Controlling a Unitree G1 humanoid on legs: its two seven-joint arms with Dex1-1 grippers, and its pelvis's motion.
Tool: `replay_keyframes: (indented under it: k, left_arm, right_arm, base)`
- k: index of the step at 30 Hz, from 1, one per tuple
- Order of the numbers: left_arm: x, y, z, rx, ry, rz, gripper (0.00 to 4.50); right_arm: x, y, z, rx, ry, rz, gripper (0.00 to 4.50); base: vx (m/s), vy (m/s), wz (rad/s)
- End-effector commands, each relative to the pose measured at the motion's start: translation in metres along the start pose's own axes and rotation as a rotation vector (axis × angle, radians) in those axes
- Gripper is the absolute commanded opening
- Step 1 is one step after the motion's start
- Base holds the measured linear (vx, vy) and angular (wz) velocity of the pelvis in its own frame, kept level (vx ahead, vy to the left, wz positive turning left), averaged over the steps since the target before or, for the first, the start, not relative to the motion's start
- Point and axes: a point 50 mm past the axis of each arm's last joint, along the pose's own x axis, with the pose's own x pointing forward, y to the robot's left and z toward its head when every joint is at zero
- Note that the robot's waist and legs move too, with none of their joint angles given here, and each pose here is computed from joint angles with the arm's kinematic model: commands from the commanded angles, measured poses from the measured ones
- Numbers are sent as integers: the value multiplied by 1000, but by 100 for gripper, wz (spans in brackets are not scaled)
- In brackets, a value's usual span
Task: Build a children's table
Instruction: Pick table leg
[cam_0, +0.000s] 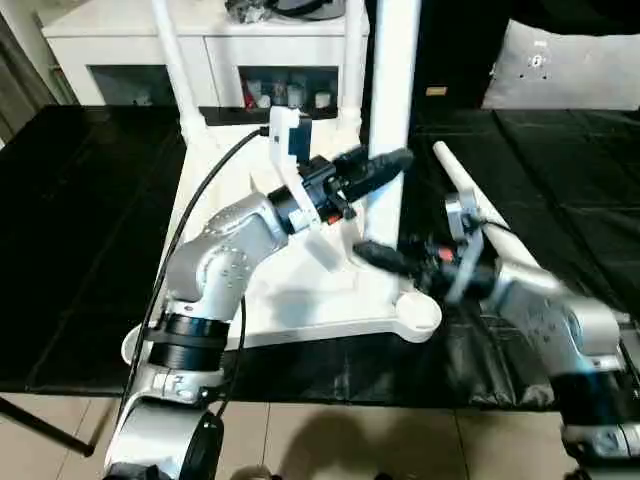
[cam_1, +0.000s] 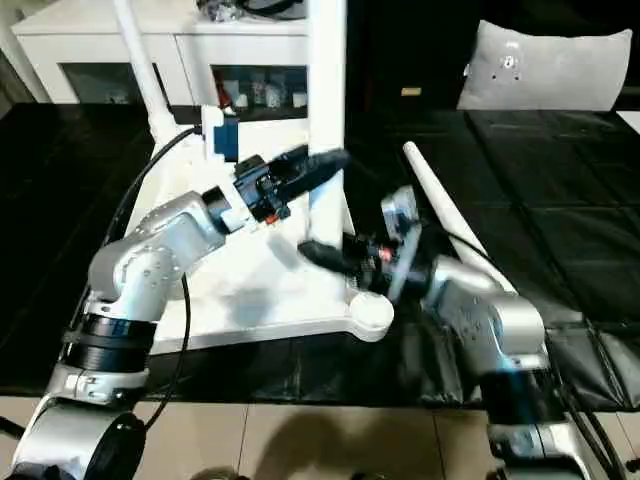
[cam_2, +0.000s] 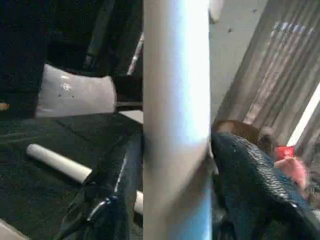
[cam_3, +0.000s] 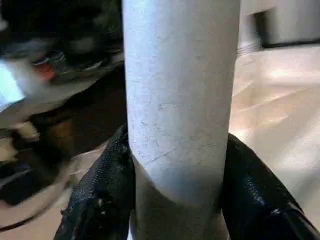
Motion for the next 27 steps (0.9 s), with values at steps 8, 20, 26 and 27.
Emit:
replay_keyframes:
  k: [8, 20, 26, 27]
  left_arm:
    - [15, -3, -5, 155, 1, 180, 346]
    - [31, 1, -15, 255, 16, 407, 421]
    - [35, -5, -17, 200, -17, 383, 386]
    - [36, -5, -18, 197, -18, 379, 386]
  right_arm:
    - [19, -13, 9, -144, -114, -273, 191]
    - [47, -8, 8, -279, -228, -427, 191]
    - [54, -6, 2, -276, -237, -431, 191]
    - [54, -6, 2, -275, -237, -431, 191]
  base:
    - [0, 0, 0]
    - [0, 0, 0]
    - [0, 0, 0]
    - [0, 0, 0]
